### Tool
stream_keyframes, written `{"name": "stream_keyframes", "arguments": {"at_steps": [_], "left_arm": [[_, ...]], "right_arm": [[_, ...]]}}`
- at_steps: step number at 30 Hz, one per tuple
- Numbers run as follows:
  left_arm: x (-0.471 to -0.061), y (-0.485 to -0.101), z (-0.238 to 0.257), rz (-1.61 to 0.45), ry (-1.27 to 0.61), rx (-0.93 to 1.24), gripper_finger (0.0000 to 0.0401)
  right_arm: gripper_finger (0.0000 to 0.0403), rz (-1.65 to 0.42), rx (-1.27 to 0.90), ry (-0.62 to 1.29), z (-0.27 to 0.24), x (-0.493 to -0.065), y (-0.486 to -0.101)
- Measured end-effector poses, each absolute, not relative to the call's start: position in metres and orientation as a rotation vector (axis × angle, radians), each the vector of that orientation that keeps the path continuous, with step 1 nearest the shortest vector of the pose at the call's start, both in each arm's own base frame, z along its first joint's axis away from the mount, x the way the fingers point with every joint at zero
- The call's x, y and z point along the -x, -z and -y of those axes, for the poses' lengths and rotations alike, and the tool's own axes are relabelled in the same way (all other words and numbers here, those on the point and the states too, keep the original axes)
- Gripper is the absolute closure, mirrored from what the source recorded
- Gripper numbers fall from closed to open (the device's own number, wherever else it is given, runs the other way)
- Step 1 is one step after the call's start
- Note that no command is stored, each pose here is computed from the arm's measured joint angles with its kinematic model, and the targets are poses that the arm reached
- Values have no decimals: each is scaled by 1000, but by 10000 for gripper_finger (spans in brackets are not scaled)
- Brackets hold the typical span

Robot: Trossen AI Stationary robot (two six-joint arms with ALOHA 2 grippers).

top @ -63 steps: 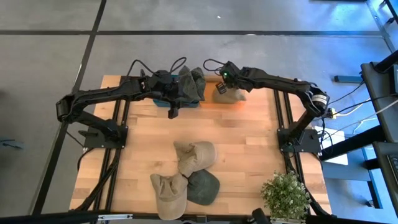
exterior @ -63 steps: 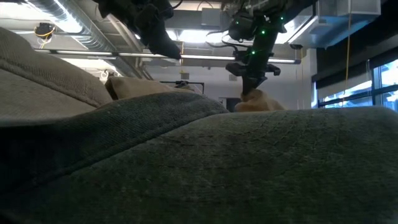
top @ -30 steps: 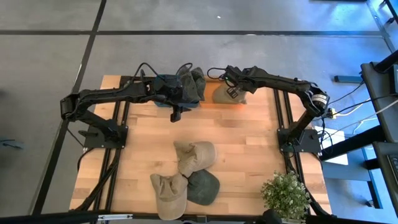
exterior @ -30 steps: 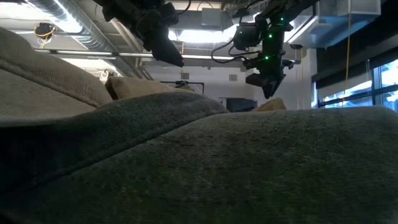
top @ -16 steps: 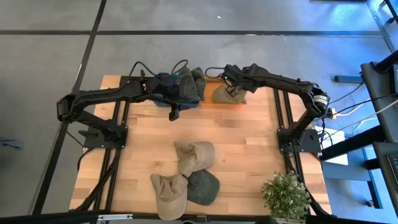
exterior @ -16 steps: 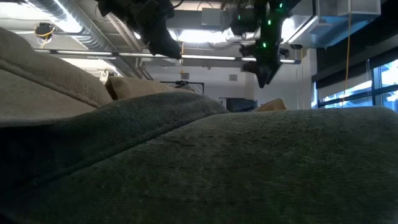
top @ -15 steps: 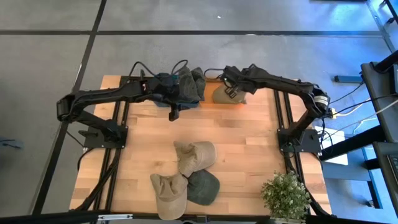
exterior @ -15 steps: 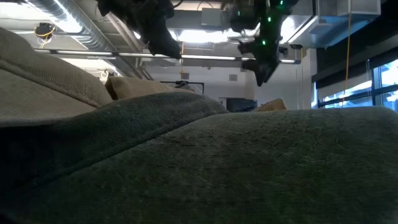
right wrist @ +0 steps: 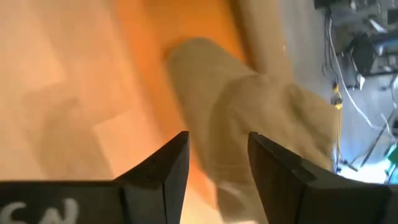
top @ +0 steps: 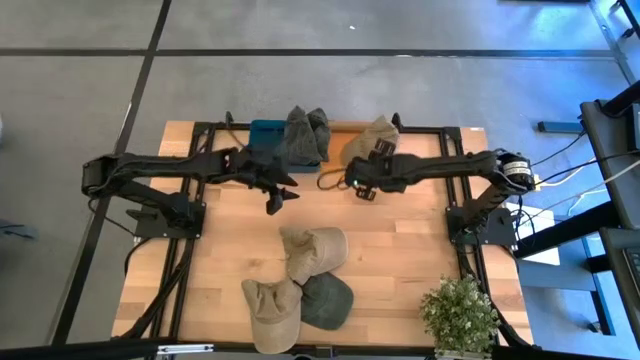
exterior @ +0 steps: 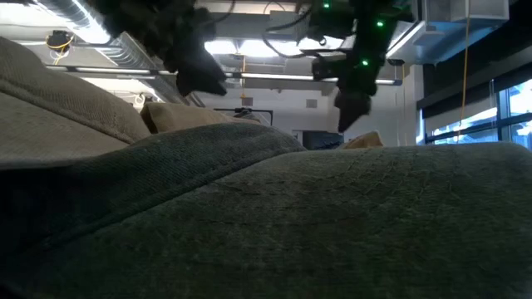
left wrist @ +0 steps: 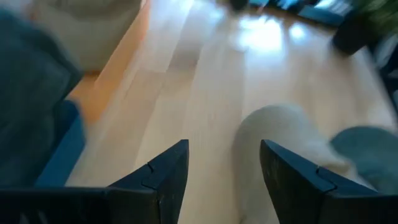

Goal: Pick & Place hat
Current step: Put the top brown cap into the orange bin

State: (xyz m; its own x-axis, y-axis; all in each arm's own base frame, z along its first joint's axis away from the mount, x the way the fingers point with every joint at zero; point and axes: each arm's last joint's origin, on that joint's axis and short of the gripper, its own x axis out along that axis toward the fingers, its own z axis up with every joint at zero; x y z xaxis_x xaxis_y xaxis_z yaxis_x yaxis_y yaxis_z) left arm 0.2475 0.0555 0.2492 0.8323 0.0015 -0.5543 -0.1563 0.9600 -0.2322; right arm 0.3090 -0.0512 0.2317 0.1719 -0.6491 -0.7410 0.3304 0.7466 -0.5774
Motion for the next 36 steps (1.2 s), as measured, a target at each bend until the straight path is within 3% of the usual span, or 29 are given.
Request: {"name": "stream_keyframes", "arguments": {"at_steps": [3, 7, 12, 20, 27, 36], "left_arm": [[-238, -243, -46, -520, -55, 267, 211], [-232, -237, -27, -477, 21, 241, 212], [-229, -220, -4, -548, 82, 321, 209], [-235, -197, 23, -574, 41, 364, 211], [-232, -176, 27, -646, -172, 619, 208], [-235, -150, 39, -705, -264, 588, 208]], "right_arm": [[239, -1153, 281, 633, 42, -303, -226], [237, -1006, 195, 374, 28, -294, -224], [237, -756, 188, 103, 17, -287, -226], [237, -632, 251, 73, 17, -289, -230], [237, -638, 282, 63, 18, -289, -230], [237, -648, 301, 64, 20, -288, -229]]}}
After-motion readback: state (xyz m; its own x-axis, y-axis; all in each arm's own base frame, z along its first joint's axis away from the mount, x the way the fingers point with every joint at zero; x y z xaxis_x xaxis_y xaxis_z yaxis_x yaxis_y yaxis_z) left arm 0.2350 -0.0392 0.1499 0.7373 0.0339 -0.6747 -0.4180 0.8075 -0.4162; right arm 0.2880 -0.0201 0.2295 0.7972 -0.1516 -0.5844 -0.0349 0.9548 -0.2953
